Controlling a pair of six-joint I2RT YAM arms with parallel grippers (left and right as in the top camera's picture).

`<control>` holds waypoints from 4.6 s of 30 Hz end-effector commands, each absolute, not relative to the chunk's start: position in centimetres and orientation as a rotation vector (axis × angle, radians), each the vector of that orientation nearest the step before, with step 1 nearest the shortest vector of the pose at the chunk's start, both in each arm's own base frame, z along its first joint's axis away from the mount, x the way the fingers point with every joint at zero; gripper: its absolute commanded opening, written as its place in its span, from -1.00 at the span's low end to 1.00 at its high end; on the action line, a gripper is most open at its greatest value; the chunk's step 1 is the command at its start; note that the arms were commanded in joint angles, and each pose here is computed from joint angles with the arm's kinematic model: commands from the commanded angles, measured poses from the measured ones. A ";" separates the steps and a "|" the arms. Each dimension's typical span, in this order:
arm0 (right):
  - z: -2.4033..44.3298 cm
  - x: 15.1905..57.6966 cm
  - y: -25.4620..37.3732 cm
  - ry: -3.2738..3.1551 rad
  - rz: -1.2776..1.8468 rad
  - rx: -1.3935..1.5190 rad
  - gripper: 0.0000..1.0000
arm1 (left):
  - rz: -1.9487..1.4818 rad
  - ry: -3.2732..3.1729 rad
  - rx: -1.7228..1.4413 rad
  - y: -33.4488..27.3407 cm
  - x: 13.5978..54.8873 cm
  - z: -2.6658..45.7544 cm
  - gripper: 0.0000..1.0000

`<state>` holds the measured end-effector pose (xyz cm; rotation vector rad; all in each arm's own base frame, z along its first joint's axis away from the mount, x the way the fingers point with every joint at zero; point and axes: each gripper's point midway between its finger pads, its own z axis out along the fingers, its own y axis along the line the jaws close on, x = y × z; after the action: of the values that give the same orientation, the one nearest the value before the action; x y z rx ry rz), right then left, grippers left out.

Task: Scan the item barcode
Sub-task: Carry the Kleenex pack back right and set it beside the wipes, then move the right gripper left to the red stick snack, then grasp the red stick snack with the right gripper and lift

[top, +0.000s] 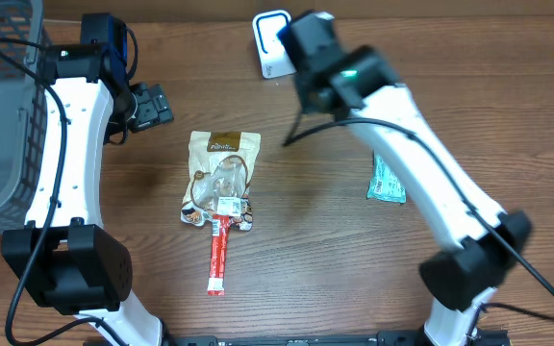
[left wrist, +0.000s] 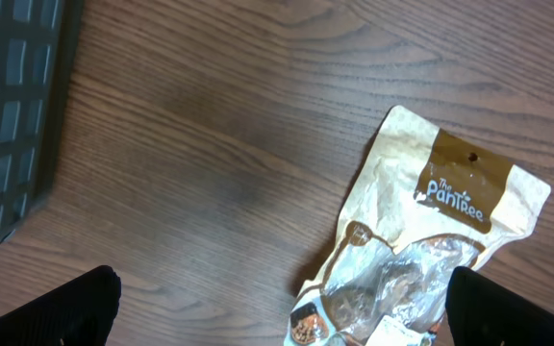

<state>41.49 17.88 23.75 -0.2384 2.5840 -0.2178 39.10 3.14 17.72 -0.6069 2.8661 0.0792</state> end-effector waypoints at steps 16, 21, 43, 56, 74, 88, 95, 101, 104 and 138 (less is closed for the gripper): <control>5.6 33.5 9.9 3.095 -0.407 0.029 -0.51 | 0.090 2.852 -0.611 3.5 39.3 18.0 1.00; 5.5 34.1 10.2 3.074 -0.381 0.035 -0.10 | 0.090 2.852 -0.611 3.5 39.3 18.0 1.00; 6.3 26.8 29.4 3.210 0.612 -0.233 -0.07 | 0.089 2.852 -0.611 3.5 39.3 18.0 0.99; 9.4 26.5 28.8 3.165 0.646 -0.239 -0.06 | 0.090 2.852 -0.611 3.5 39.3 18.0 1.00; 10.0 25.3 31.0 3.153 0.767 -0.311 -0.05 | 0.090 2.852 -0.611 3.5 39.3 18.0 1.00; 9.6 20.0 37.9 3.059 0.610 -0.308 -0.30 | 0.089 2.852 -0.611 3.5 39.3 18.0 1.00; 9.1 19.3 38.9 2.939 0.431 -0.145 -0.40 | 0.090 2.852 -0.611 3.5 39.3 18.0 0.99; 7.1 18.8 39.1 2.967 0.382 -0.163 -0.43 | 0.090 2.852 -0.611 3.5 39.3 18.0 1.00; 6.4 18.8 39.0 2.978 0.360 -0.164 -0.70 | 0.090 2.852 -0.611 3.5 39.3 18.0 1.00; 1.5 17.6 39.3 3.055 0.262 -0.155 -0.31 | 0.089 2.852 -0.611 3.5 39.3 18.0 1.00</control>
<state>17.64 39.07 1.99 -0.1626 3.0547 0.2561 39.11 3.14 17.72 -0.6068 2.8657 0.0791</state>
